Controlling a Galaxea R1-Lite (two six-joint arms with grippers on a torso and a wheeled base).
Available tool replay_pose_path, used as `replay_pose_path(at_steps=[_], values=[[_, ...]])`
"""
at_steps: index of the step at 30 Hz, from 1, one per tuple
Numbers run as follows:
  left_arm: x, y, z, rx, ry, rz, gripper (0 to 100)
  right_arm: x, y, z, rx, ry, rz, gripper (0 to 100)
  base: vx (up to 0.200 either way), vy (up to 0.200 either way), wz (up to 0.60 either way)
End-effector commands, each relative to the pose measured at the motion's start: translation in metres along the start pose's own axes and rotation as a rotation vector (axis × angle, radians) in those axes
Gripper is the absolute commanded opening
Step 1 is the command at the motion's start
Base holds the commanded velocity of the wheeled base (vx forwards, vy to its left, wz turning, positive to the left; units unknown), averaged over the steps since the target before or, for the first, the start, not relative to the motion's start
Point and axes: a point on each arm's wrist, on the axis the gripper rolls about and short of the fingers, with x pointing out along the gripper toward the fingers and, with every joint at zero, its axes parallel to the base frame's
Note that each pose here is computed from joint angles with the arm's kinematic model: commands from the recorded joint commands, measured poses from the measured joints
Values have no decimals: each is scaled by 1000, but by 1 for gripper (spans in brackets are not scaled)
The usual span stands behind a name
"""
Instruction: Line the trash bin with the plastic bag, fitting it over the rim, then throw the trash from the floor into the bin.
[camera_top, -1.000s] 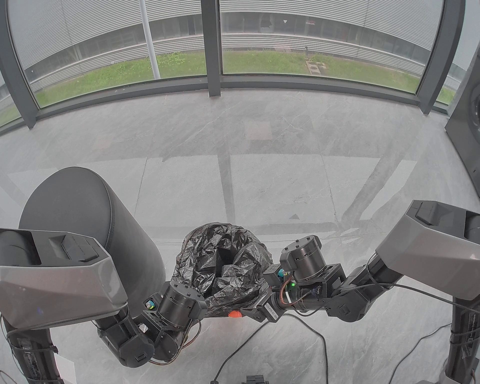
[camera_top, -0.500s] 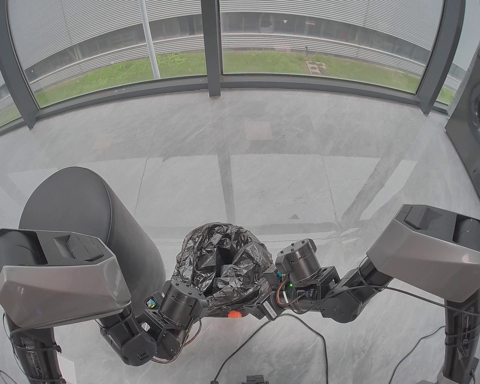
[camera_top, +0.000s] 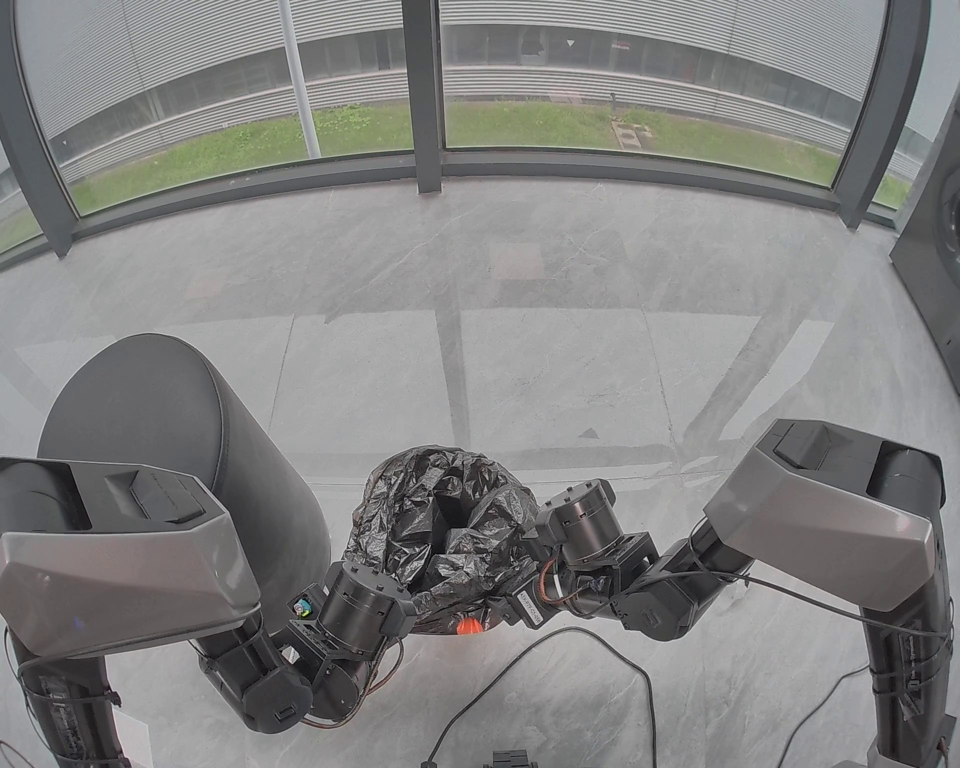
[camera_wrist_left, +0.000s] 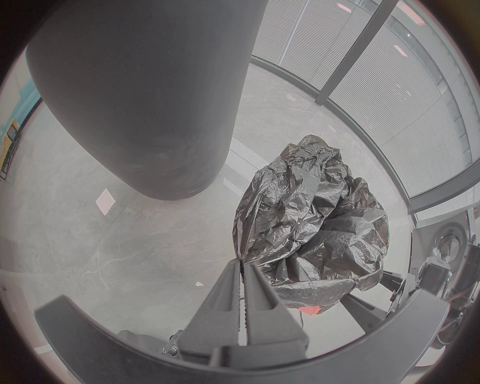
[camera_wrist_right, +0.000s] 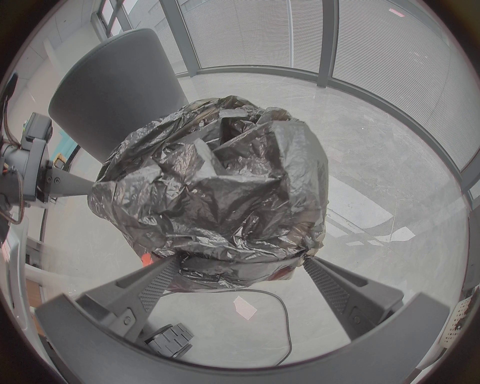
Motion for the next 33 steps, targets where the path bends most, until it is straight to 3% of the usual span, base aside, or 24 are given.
replay_pose_path(at_steps=[1, 12, 16, 33], values=[[0, -1, 1, -2, -3, -5, 0, 1, 1, -5, -4, 18, 2, 100, 0, 0, 0], [1, -2, 0, -2, 0, -5, 0, -21, 1, -4, -7, 16, 15, 100, 0, 0, 0], [1, -2, -1, -1, 2, -5, 0, -22, 0, -16, -6, 57, 15, 100, 0, 0, 0], [1, 0, -2, 0, 4, 1, 0, -11, -12, -3, 19, 8, -24, 100, 0, 0, 0]])
